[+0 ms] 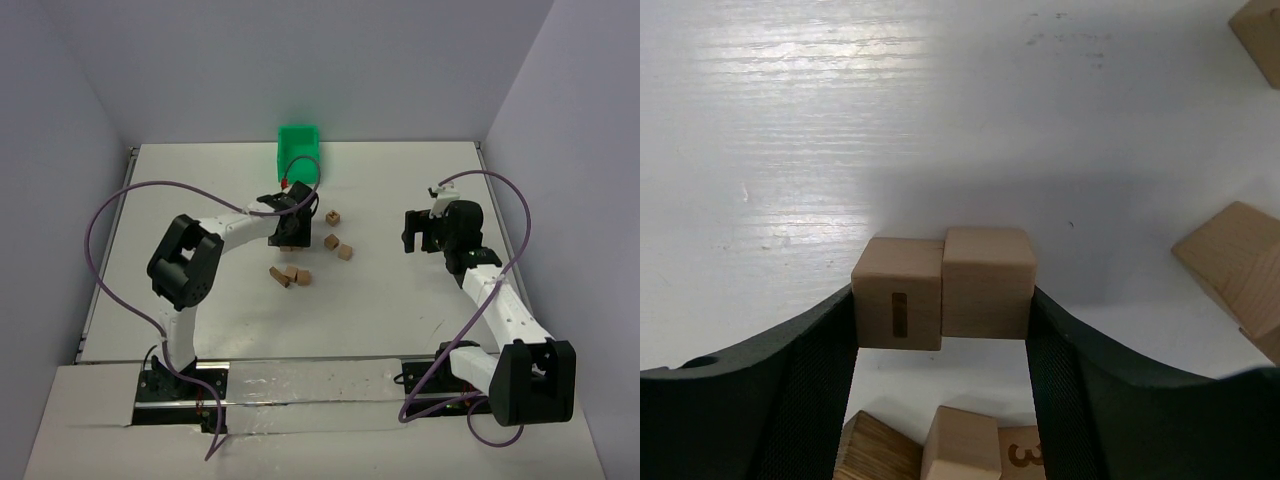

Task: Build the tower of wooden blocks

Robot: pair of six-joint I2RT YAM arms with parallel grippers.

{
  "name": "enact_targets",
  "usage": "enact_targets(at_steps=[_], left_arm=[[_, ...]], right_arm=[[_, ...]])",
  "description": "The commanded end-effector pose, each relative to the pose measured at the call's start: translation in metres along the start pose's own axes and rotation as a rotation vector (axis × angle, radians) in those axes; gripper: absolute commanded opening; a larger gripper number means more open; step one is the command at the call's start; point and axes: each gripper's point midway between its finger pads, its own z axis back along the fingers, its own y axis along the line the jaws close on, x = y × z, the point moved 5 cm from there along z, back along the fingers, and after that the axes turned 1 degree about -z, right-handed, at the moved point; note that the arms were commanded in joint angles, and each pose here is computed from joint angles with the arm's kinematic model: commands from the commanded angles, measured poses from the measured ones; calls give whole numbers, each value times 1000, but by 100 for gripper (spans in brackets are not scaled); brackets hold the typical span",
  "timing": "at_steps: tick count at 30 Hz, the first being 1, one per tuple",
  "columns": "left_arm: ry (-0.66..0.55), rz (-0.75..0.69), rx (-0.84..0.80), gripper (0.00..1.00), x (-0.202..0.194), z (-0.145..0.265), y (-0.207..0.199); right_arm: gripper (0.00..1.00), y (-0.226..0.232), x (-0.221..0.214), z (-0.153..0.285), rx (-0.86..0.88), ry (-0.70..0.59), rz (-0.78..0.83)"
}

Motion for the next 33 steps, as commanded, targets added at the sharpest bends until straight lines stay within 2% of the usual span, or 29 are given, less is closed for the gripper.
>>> enact_targets(at_steps=[1, 6, 22, 25, 29, 30, 33], left_arm=[[-3, 45, 18, 54, 7, -6, -1], [19, 51, 11, 57, 4, -10, -3], [48, 47, -2, 83, -2, -13, -5], [46, 44, -10, 86, -1, -12, -6], [2, 16, -41, 91, 16, 4, -4], [-16, -6, -61, 96, 25, 12, -3], [-46, -126, -136, 99, 42, 38, -1]], right_arm=[[100, 1, 24, 1, -4, -61, 17], [100, 0, 24, 1, -5, -60, 17], [100, 0, 23, 1, -7, -55, 16], [100, 0, 23, 1, -6, -55, 16], [100, 0, 23, 2, -9, -61, 17], [100, 0, 24, 3, -9, -62, 17], [100, 1, 24, 4, -5, -65, 18]])
